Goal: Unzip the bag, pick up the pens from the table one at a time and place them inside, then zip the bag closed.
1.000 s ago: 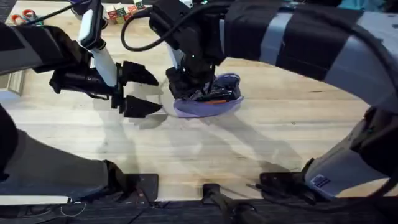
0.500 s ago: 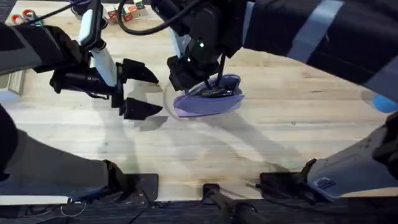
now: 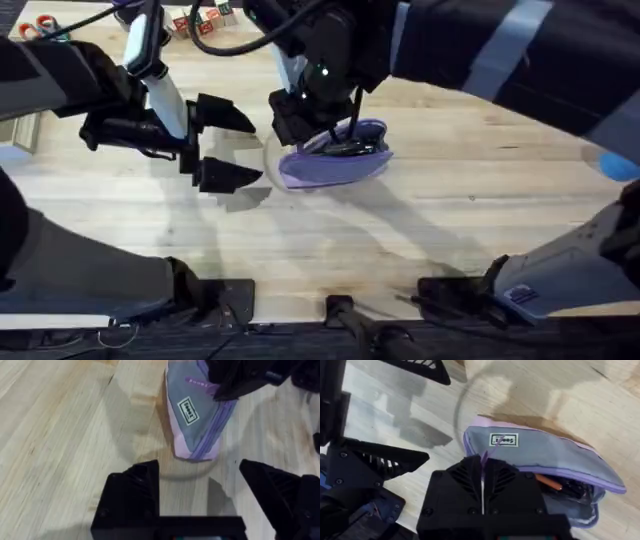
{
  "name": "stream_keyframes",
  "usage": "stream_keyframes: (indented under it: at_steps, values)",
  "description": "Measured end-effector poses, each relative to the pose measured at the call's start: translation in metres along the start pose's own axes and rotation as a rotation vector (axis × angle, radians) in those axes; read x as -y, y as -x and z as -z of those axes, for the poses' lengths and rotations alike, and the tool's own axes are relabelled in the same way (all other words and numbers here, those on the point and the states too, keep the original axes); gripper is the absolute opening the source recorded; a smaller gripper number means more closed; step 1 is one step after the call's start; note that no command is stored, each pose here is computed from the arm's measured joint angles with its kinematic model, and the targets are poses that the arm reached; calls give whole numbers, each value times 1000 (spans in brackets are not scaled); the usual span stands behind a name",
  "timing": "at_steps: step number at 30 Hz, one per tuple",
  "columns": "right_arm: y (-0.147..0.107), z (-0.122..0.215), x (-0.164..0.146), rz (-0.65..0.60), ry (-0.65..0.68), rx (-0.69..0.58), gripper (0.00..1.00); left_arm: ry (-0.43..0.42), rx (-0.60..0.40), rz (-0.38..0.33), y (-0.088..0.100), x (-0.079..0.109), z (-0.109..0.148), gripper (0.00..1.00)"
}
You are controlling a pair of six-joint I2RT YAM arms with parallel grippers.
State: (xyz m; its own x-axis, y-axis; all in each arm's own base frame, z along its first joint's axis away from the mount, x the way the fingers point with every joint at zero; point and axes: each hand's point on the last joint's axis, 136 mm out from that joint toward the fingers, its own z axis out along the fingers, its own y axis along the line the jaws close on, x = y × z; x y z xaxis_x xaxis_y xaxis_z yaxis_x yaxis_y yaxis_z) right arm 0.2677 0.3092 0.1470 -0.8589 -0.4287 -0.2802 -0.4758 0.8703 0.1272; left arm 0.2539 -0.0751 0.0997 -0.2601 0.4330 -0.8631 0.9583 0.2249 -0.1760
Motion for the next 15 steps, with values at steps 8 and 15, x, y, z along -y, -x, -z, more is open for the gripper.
stream_keyframes:
  at_steps: [8, 15]
  values:
    - [0, 0, 0, 0, 0, 0, 30, 14, 29, -18, 5, -4, 0, 995]
    - [0, 0, 0, 0, 0, 0, 31, -14, 49, -72, 15, -2, -12, 994]
